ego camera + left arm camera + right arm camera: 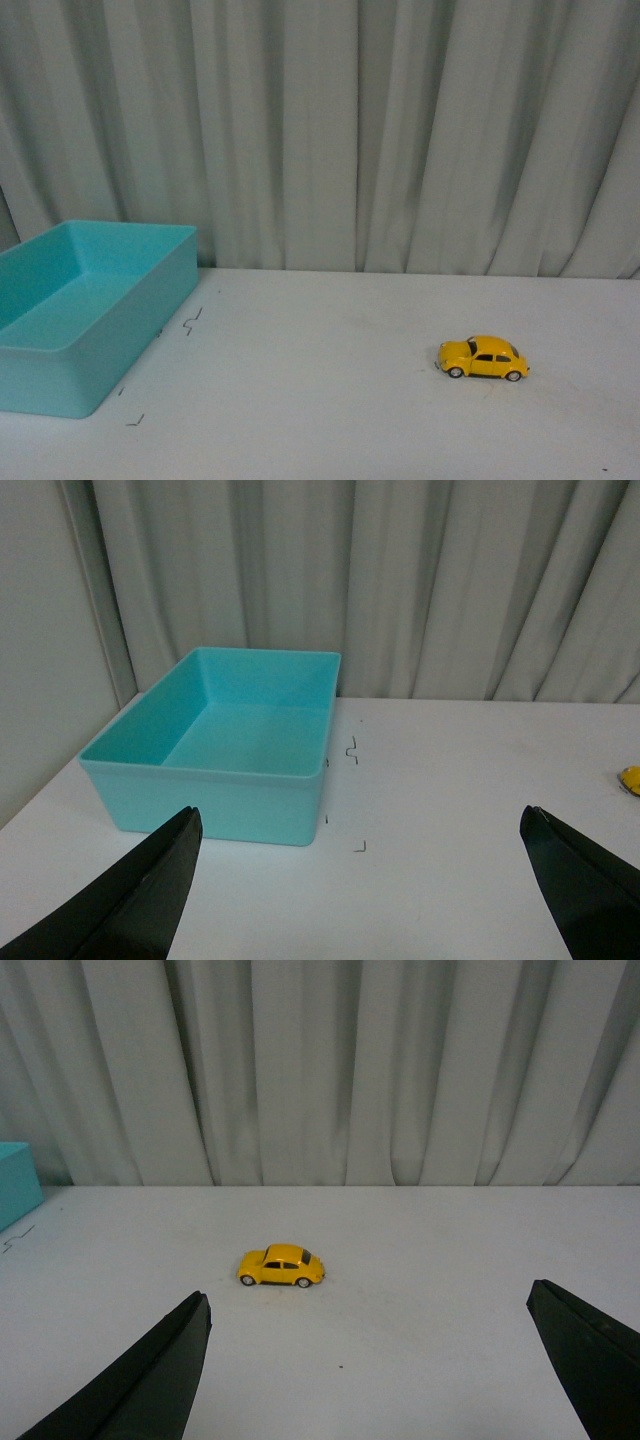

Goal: Wind up and store yellow beetle toy

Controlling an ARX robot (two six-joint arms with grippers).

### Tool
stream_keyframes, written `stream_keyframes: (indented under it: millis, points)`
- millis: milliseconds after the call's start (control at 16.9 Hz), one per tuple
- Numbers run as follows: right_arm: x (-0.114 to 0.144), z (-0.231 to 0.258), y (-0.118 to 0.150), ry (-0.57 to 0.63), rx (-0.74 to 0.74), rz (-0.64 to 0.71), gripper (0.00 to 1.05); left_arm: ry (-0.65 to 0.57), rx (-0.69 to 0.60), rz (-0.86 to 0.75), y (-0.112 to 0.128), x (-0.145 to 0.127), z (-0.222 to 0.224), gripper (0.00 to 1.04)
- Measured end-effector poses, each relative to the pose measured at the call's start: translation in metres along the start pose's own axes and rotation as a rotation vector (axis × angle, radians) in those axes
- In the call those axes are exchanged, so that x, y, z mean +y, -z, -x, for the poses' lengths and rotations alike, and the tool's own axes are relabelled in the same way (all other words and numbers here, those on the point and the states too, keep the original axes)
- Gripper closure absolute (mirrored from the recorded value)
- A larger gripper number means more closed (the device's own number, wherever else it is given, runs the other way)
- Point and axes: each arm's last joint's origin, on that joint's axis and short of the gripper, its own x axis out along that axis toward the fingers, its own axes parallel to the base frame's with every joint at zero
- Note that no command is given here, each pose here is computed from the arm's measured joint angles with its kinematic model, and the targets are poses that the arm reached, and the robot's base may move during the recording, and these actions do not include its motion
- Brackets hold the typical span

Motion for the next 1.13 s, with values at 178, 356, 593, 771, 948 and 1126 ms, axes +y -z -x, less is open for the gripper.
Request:
stream_keyframes:
  millis: [178, 356, 593, 771, 948, 1126]
  points:
    - [0.0, 0.0, 0.0, 0.0, 0.0, 0.0, 0.07, 0.0, 0.0, 0.0, 0.0, 0.0, 0.0, 0.07]
    - [0.0, 0.0, 0.0, 0.0, 0.0, 0.0, 0.07, 0.0, 0.0, 0.0, 0.0, 0.0, 0.0, 0.07]
    - [0.0, 0.0, 0.0, 0.0, 0.0, 0.0, 0.07, 0.0, 0.002, 0.0, 0.0001, 0.0, 0.0, 0.07]
    - [0.0, 0.0, 0.0004, 0.0, 0.004, 0.0, 0.07, 0.0, 0.003, 0.0, 0.0003, 0.0, 0.0, 0.07]
    - [0.0, 0.0, -0.0003, 0.0, -0.003, 0.0, 0.07, 0.0, -0.001, 0.0, -0.0001, 0.0, 0.0, 0.07]
    - [0.0, 0.0, 0.0, 0.0, 0.0, 0.0, 0.07, 0.0, 0.0, 0.0, 0.0, 0.0, 0.0, 0.07]
